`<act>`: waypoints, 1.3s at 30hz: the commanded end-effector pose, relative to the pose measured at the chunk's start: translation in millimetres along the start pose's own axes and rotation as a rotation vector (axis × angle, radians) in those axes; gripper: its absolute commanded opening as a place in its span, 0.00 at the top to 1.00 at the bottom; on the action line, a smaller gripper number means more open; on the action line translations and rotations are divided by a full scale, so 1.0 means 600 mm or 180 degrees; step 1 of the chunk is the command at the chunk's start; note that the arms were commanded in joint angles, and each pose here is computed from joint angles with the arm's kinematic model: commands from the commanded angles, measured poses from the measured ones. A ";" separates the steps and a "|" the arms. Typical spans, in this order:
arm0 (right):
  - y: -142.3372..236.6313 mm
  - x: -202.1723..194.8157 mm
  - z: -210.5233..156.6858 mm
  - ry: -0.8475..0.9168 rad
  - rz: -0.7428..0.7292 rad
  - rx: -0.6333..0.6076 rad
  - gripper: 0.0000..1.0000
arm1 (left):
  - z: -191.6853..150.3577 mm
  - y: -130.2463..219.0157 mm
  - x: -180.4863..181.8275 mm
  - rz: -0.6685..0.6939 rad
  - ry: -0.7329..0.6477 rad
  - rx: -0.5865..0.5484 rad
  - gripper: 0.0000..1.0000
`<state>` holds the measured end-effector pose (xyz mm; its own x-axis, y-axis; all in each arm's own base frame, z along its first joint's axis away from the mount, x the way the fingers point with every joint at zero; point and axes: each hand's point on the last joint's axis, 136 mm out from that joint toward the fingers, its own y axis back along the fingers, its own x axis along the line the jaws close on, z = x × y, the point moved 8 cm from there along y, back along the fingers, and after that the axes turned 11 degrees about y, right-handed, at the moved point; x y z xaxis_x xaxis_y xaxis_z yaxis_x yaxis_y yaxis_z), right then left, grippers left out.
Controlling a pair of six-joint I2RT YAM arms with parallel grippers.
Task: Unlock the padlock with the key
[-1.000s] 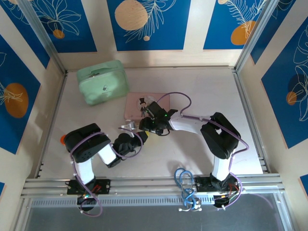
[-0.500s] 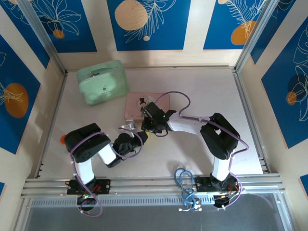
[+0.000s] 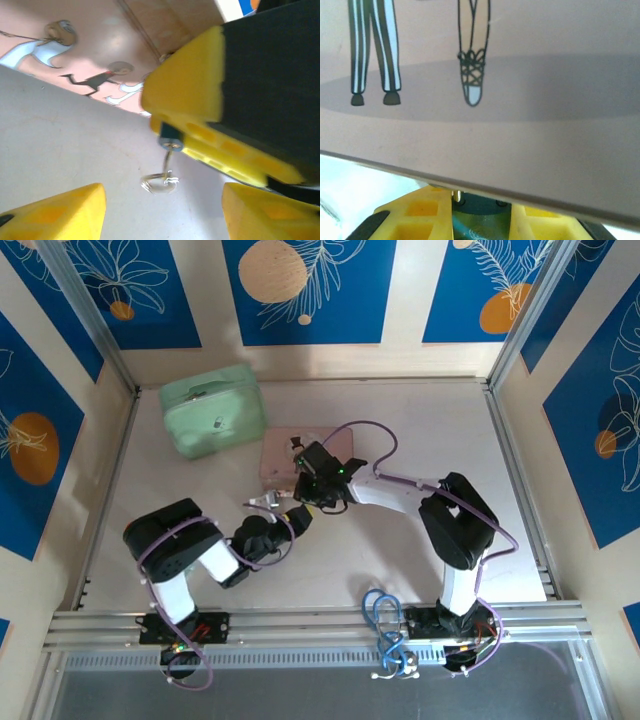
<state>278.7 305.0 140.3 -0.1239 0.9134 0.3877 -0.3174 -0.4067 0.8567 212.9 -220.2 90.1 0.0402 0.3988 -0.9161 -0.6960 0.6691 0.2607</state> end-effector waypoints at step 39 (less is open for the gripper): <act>-0.041 -0.012 -0.040 -0.0446 0.0001 0.0938 1.00 | 0.006 -0.012 -0.008 0.0321 -0.0361 -0.0126 0.72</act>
<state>281.1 306.9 128.1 -0.0183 0.9055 0.4239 -0.1680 -0.4207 0.8915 216.2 -218.1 88.5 0.0144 0.5428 -0.8398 -0.7200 0.5884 0.3680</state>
